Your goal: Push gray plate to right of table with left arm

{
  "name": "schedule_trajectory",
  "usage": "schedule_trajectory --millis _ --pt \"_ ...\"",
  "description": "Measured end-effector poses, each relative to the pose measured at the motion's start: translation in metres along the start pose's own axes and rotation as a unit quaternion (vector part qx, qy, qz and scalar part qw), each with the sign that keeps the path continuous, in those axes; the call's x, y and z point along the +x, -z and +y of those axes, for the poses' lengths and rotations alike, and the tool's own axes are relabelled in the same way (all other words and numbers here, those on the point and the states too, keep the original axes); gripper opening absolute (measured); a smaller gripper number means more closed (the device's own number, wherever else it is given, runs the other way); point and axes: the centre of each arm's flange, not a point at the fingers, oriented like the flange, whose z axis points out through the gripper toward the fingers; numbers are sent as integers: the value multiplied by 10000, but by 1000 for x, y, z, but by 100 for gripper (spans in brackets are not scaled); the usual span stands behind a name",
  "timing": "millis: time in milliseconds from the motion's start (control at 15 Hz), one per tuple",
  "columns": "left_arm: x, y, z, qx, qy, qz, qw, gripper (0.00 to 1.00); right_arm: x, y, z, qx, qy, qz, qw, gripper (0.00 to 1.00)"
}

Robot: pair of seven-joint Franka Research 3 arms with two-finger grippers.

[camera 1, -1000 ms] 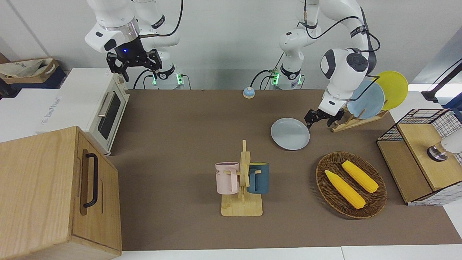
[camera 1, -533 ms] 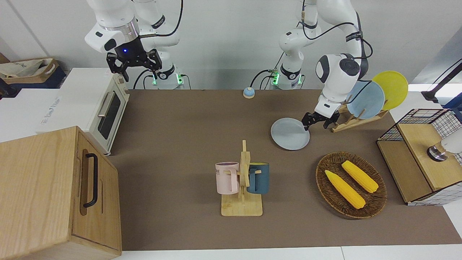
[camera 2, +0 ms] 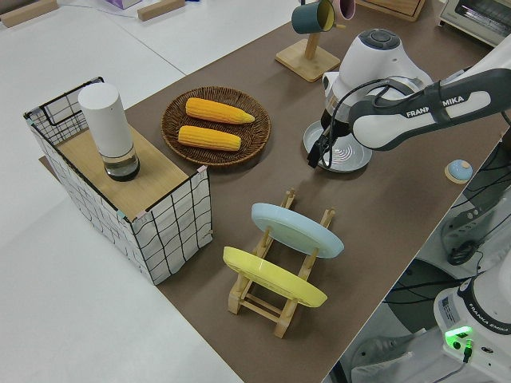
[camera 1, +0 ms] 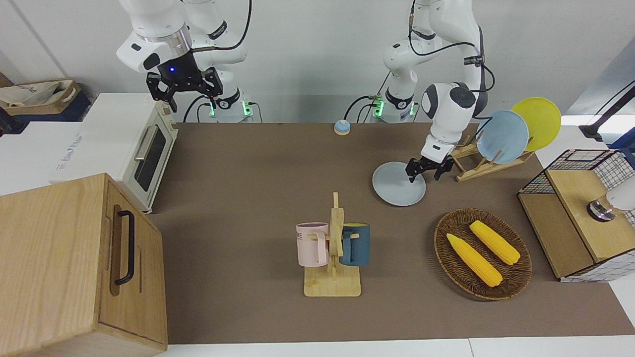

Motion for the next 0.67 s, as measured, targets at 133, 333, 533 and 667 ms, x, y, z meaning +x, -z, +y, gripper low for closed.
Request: schedule_trajectory --millis 133,333,533,667 --pt "-5 -4 3 -22 -4 10 10000 98 0 0 0 0 0 0 10000 99" --pt "-6 -6 3 -27 5 26 10000 95 0 0 0 0 0 0 10000 99" --pt "-7 -7 3 -28 9 36 10000 88 0 0 0 0 0 0 10000 99" --pt "-7 -7 3 -29 13 43 10000 83 0 0 0 0 0 0 10000 99"
